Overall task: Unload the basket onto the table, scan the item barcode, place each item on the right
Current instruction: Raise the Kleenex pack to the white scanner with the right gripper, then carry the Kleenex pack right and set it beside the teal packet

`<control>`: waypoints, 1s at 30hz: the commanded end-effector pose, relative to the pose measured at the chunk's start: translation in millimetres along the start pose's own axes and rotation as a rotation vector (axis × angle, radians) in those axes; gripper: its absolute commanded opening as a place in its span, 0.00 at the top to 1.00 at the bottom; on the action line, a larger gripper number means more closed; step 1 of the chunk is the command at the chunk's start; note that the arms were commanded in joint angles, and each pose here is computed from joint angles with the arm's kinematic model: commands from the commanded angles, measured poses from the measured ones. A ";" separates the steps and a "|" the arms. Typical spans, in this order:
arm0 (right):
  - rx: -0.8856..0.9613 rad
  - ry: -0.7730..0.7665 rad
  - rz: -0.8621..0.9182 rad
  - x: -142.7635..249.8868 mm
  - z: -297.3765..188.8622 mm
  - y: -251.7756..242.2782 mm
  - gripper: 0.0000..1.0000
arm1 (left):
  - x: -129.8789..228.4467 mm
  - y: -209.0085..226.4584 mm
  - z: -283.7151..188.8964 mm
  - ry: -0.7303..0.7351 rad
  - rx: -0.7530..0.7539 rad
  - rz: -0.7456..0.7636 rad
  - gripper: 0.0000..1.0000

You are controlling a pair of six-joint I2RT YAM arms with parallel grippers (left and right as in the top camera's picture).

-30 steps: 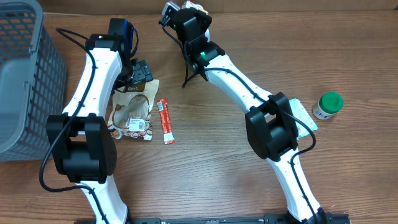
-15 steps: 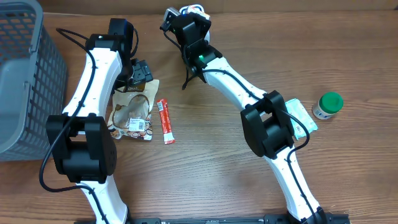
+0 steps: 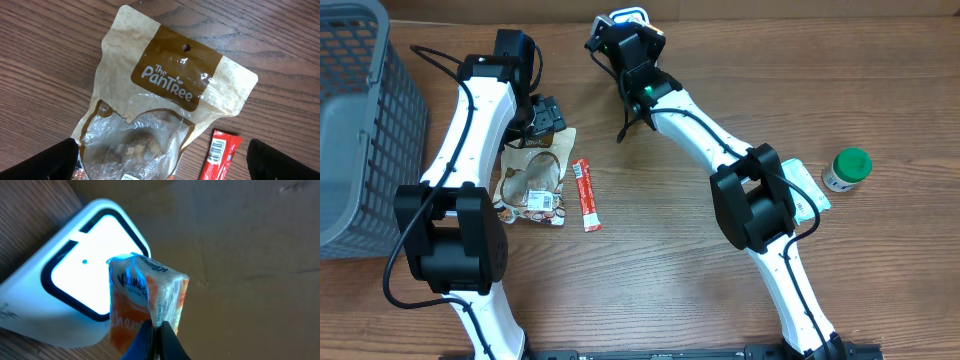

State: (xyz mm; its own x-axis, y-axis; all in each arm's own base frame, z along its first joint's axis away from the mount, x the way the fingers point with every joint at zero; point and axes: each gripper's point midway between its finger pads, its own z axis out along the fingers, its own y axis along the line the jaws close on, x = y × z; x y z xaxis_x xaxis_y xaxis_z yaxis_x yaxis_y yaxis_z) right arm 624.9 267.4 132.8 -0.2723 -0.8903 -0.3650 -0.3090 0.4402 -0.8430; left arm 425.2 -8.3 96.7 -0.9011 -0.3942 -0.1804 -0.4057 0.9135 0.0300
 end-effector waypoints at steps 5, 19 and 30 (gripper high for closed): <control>0.071 -0.006 0.192 -7.0 -15.7 -42.6 0.97 | -5.3 -1.0 -1.8 -0.015 -0.006 0.000 0.00; -0.239 0.080 0.684 28.0 -139.6 -125.5 0.97 | -5.3 -1.0 -1.8 -0.015 -0.006 0.000 0.00; -0.738 0.730 0.799 189.8 -182.5 -37.7 0.96 | -5.3 -1.0 -1.8 -0.015 -0.006 0.000 0.00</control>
State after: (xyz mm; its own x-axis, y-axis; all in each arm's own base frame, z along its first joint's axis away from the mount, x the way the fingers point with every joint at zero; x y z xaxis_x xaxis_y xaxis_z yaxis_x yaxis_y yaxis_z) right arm 436.7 115.2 196.6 -0.9141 -0.2786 -0.2947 -0.2623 0.9604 -0.0944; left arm 425.2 -8.3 96.7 -0.9010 -0.3946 -0.1804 -0.4060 0.9134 0.0300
